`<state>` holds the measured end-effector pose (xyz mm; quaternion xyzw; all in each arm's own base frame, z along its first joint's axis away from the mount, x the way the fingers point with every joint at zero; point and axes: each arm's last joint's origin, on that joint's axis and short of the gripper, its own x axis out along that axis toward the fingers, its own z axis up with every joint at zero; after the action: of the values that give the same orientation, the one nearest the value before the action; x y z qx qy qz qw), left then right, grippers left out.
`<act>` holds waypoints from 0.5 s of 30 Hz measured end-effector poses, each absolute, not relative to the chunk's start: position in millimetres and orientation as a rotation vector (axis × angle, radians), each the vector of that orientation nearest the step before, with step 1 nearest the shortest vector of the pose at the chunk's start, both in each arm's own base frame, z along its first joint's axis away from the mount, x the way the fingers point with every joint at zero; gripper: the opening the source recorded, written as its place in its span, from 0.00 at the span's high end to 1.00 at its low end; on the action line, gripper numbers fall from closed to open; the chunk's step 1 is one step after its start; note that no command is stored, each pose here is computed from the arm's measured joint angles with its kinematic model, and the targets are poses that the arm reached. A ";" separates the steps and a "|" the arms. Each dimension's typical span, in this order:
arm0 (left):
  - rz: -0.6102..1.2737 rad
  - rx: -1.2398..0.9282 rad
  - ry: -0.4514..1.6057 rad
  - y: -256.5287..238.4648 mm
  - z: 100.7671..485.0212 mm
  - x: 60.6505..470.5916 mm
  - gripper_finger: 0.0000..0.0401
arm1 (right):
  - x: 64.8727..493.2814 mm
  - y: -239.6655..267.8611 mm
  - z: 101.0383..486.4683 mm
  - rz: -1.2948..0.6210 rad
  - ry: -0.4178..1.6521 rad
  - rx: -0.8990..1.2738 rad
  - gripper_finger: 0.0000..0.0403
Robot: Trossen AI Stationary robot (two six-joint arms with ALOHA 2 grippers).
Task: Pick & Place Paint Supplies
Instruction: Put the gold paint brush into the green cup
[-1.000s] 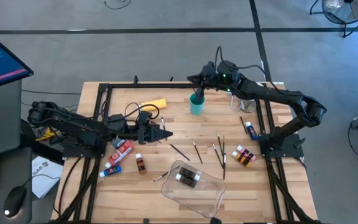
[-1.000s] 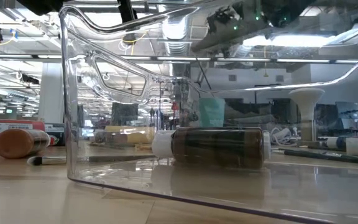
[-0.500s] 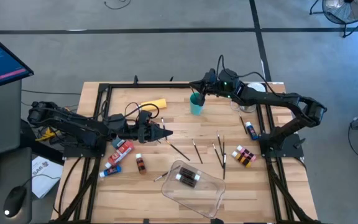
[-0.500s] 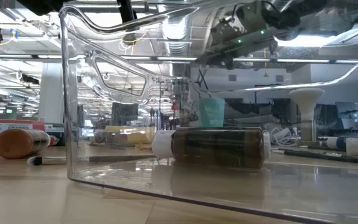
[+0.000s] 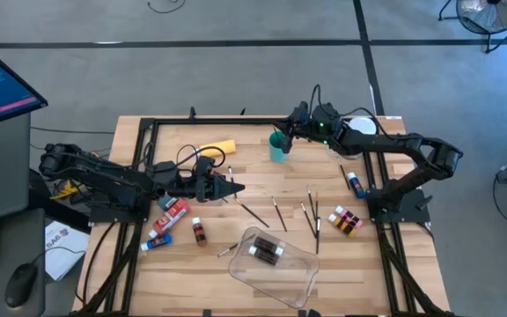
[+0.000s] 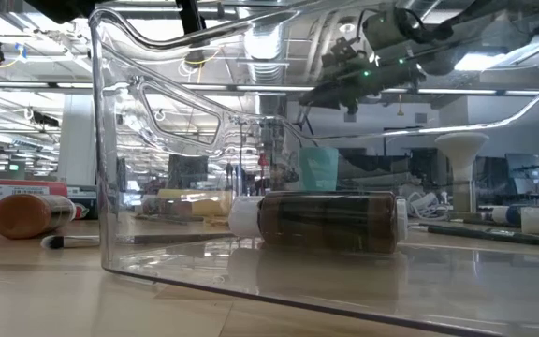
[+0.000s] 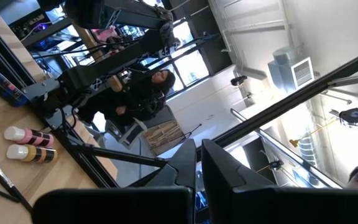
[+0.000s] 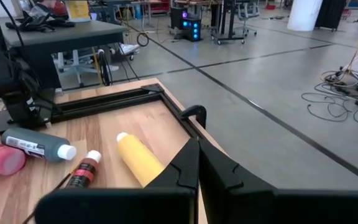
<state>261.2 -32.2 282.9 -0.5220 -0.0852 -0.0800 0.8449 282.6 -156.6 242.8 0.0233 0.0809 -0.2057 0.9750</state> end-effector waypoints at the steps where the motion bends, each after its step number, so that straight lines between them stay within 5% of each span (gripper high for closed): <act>1: -0.168 -1.102 -0.180 -32.2 282.9 261.2 1.00 | 282.4 -156.8 242.5 -0.421 0.166 0.045 1.00; 15: -0.147 -1.104 -0.192 -31.5 282.8 261.3 1.00 | 277.0 -163.9 237.1 -0.454 0.222 0.059 1.00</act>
<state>261.3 -31.5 282.8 -0.5232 -0.0910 -0.0697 0.8445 277.0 -163.9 237.1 0.0294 0.1098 -0.2246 0.9678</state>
